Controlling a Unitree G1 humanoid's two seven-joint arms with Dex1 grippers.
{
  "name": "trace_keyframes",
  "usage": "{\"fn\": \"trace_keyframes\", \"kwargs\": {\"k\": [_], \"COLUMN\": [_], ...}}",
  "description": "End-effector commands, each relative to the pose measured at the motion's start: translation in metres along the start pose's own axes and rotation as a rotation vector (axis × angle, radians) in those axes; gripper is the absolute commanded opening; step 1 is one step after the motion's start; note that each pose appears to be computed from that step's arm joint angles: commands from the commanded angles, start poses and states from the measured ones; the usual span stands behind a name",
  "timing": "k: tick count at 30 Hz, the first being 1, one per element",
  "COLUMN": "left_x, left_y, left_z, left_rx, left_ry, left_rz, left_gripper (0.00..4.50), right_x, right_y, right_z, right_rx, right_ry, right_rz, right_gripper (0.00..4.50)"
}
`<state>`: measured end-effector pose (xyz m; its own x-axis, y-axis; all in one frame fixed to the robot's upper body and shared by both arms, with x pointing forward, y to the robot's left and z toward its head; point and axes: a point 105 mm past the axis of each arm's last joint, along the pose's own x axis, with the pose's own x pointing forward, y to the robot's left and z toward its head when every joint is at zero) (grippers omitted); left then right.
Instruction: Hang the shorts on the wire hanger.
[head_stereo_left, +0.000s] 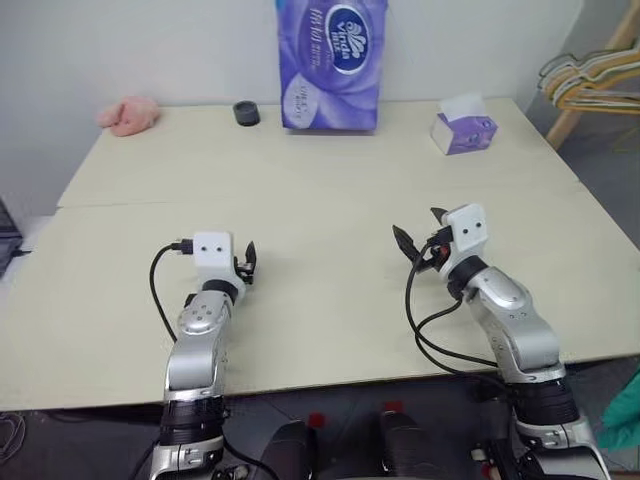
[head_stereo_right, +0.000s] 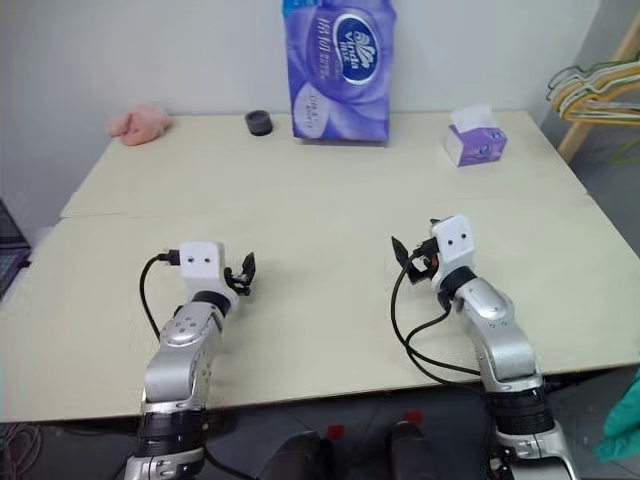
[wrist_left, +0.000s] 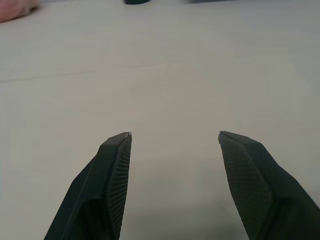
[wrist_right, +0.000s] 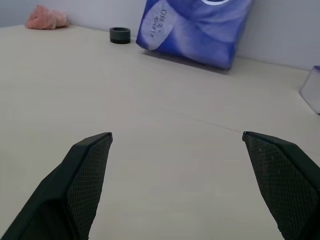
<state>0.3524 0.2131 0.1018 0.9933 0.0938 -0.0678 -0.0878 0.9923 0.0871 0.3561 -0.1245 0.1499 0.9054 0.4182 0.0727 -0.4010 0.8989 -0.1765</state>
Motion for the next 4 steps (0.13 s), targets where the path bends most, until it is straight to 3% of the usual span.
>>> {"fn": "trace_keyframes", "kwargs": {"k": [1,4], "left_x": [-0.0001,0.0005], "left_y": [0.0033,0.0005], "left_z": [0.0151,0.0167], "left_rx": [-0.013,0.002], "left_ry": [-0.069,-0.074], "left_rz": [0.022,-0.008], "left_gripper": [2.93,2.93], "right_x": [0.0,0.0007], "right_y": [0.0019,0.004], "right_z": [0.0046,0.0012], "right_rx": [-0.017,-0.012], "right_ry": [-0.045,-0.043], "right_rz": [0.001,0.007], "right_gripper": [4.45,4.45]}}
